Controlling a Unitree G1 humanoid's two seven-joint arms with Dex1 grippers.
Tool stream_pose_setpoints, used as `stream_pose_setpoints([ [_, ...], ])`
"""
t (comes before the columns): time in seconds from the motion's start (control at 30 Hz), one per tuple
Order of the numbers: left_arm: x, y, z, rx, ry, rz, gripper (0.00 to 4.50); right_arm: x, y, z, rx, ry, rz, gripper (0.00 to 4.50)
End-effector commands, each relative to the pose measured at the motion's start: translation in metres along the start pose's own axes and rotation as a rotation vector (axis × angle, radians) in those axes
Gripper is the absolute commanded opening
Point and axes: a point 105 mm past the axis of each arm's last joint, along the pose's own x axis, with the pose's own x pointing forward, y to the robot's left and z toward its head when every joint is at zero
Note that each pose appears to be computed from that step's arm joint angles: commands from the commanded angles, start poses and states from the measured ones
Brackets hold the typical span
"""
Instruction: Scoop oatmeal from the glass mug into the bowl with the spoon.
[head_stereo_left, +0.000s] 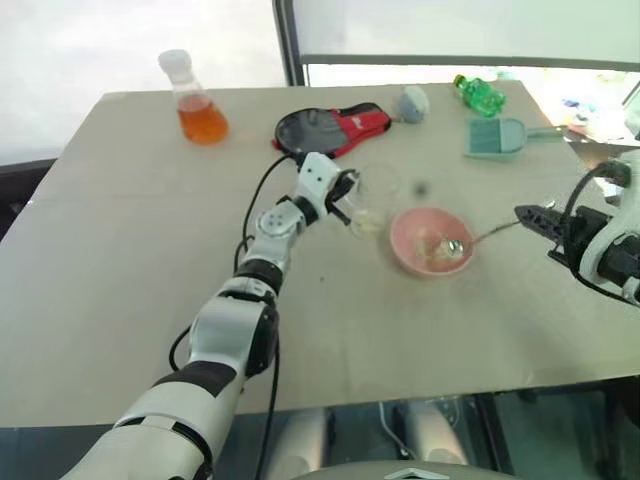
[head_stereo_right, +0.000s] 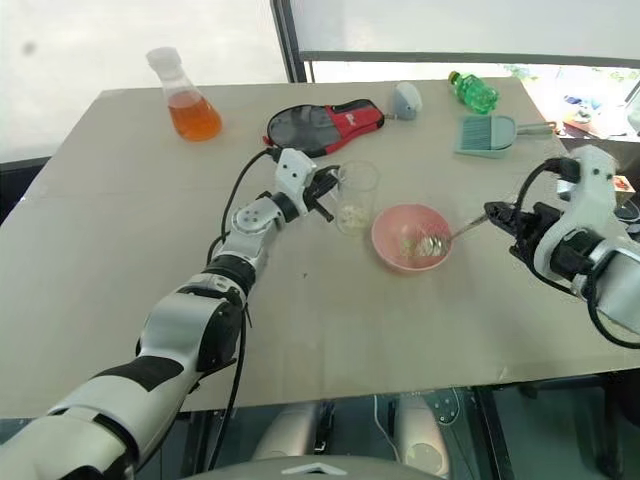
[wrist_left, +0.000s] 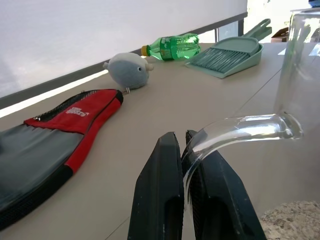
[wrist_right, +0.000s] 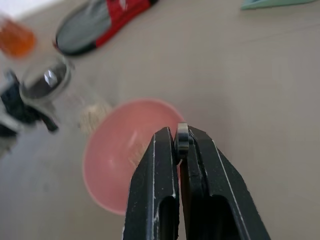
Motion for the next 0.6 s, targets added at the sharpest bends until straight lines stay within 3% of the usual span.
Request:
stream_pose_setpoints([
  [0.03,-0.007,0.001,-0.010,0.014,0.035,-0.002,0.02,0.000,0.005,0.015,-0.160,-0.024,-0.017,0.00],
  [0.33,-0.009,0.001,-0.012,0.009,0.028,0.009,0.02,0.009,0.029,0.034,-0.352,-0.070,0.056,0.00],
  [0.4,-0.009,0.000,-0.012,0.007,0.027,0.010,0.02,0.011,0.027,0.034,-0.277,-0.070,0.071,0.00],
  [0.53,-0.011,0.000,-0.014,0.005,0.025,0.013,0.02,0.011,0.014,0.053,0.109,-0.170,0.127,0.00],
  [0.6,-0.012,0.000,-0.015,0.005,0.027,0.017,0.02,0.010,0.015,0.063,0.161,-0.218,0.146,0.00],
])
